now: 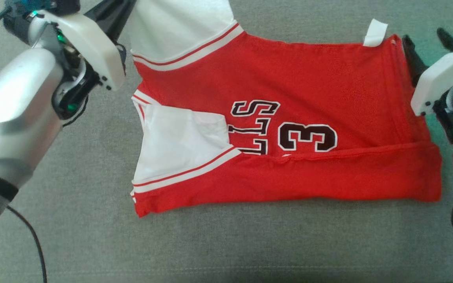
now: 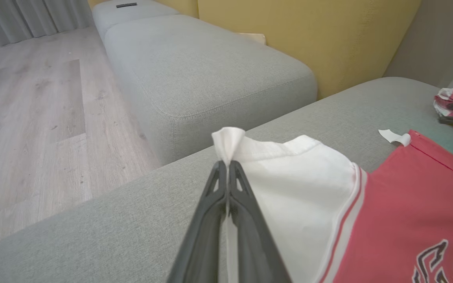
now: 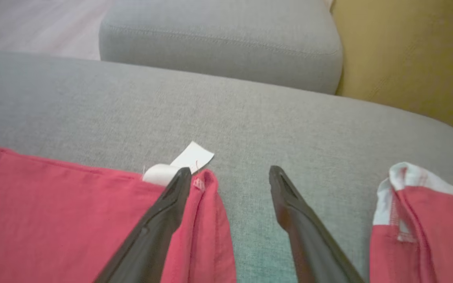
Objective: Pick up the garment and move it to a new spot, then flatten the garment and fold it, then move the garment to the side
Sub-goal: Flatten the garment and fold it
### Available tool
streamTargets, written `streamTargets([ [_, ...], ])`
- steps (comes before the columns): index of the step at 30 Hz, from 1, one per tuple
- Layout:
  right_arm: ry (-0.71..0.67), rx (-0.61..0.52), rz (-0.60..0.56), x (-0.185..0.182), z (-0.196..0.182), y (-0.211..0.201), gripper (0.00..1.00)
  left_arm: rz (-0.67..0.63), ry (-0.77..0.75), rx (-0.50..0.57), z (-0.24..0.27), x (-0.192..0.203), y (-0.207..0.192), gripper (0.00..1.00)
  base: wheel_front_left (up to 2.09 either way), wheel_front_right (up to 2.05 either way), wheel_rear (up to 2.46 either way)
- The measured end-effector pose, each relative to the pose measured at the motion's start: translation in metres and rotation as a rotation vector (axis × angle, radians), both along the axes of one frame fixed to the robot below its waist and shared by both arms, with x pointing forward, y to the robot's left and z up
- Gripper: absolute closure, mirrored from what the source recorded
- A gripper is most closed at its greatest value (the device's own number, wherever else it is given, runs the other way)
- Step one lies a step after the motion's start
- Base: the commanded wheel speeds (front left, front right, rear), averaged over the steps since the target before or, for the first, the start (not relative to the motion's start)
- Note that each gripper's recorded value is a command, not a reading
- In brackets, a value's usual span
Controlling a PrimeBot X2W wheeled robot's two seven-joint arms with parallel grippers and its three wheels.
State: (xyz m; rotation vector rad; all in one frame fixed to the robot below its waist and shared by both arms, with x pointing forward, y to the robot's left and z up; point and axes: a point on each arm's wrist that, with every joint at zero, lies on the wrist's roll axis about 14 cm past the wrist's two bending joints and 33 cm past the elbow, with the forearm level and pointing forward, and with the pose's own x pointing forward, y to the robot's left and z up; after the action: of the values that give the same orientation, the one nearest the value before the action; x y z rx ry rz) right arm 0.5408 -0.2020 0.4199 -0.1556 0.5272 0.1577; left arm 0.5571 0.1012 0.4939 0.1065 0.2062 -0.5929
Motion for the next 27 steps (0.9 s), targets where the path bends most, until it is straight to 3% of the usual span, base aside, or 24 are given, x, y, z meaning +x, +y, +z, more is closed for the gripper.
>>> streamTargets([
  [7,0.116,-0.015,0.003,0.000,-0.032,-0.009,0.00,-0.028,0.032,-0.010,-0.016,-0.009,-0.009,1.00,0.00,0.00,0.00],
  [27,0.180,-0.005,0.065,0.018,-0.052,0.009,0.00,-0.025,0.069,-0.009,-0.033,-0.010,-0.007,1.00,0.00,0.00,0.00],
])
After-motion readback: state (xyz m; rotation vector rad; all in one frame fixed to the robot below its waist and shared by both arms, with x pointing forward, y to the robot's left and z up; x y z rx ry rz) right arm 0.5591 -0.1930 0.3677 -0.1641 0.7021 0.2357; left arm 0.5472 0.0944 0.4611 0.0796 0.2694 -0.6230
